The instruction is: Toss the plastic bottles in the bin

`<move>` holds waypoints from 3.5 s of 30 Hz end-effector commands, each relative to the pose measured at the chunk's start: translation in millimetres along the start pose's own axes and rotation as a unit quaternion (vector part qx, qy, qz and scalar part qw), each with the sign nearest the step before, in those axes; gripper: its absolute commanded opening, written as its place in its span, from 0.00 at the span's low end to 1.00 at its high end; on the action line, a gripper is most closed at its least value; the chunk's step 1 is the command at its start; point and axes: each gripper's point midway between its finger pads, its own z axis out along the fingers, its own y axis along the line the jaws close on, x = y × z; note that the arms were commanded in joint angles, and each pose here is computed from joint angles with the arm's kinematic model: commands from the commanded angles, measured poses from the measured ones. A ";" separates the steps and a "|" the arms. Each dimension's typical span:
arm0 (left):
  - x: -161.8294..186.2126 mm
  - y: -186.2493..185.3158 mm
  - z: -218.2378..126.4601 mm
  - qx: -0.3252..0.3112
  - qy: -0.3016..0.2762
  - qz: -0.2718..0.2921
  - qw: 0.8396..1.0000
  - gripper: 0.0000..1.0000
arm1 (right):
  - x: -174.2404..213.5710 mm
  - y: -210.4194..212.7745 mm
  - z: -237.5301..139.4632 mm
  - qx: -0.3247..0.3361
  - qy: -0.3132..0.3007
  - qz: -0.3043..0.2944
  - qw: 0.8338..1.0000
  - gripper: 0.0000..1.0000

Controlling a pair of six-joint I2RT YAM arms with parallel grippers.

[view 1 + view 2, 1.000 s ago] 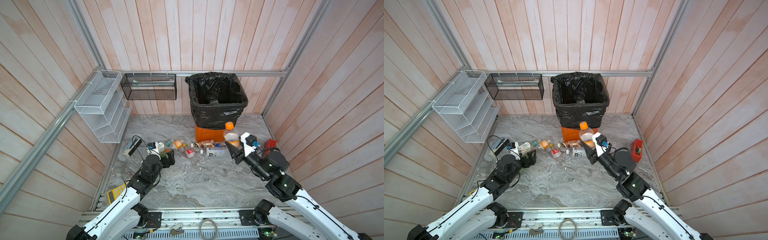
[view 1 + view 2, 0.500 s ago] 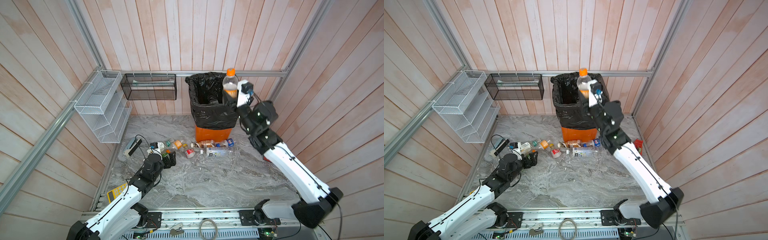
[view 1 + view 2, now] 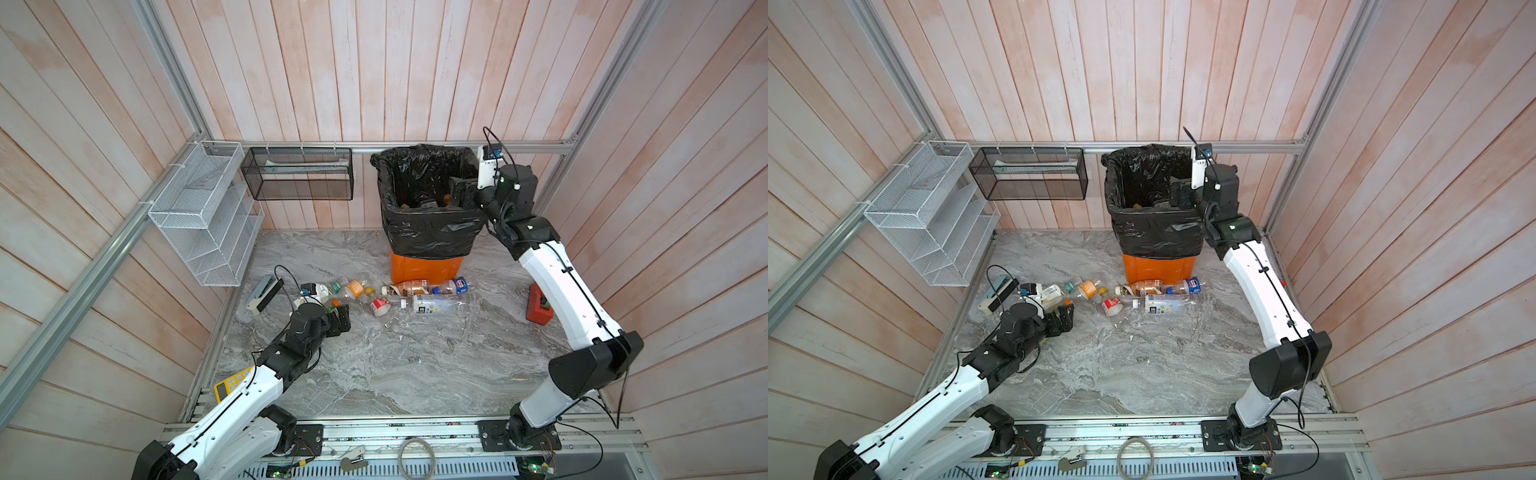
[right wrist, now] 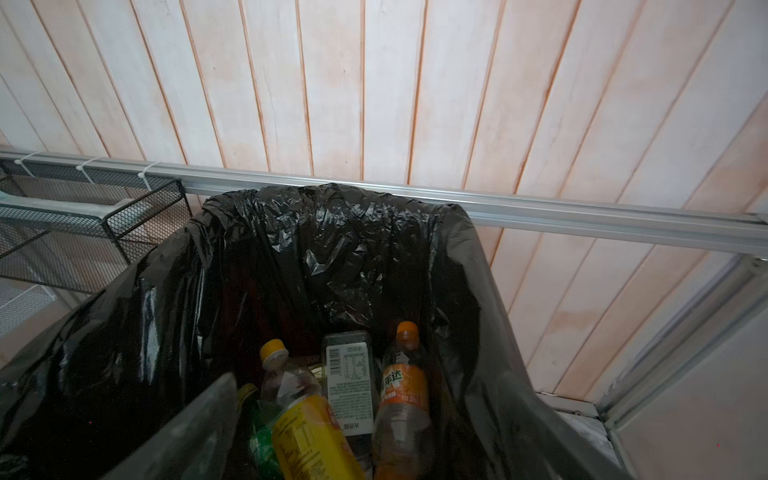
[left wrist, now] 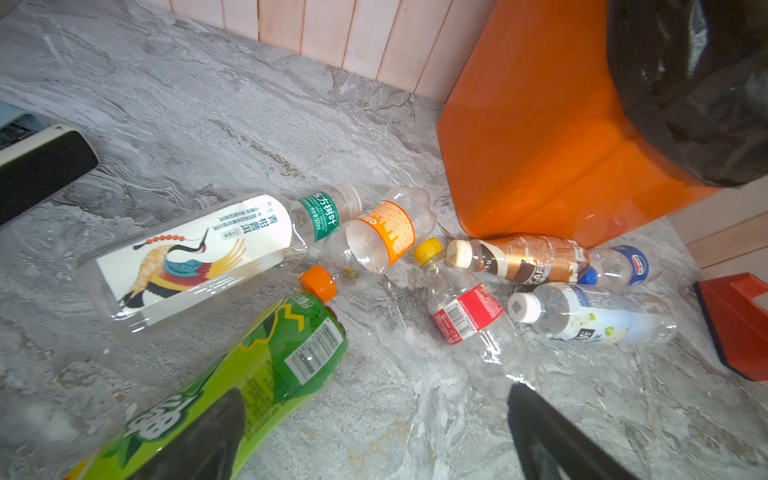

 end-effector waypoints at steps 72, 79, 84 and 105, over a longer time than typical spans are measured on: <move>116.8 11.3 71.4 -0.065 0.344 0.209 0.913 0.78 | 265.3 -117.7 -125.5 0.144 0.101 0.189 0.966 0.99; 124.0 2.6 66.4 -0.052 0.348 0.205 0.913 0.66 | 269.9 -118.9 -126.6 0.145 0.103 0.191 0.965 0.99; 110.5 -10.8 57.7 -0.025 0.320 0.190 0.928 0.57 | 273.0 -119.9 -127.8 0.147 0.104 0.191 0.965 0.99; -234.7 -143.0 -183.7 0.257 -0.402 0.103 0.873 0.41 | 271.8 -122.8 -146.0 0.158 0.077 0.192 0.966 0.99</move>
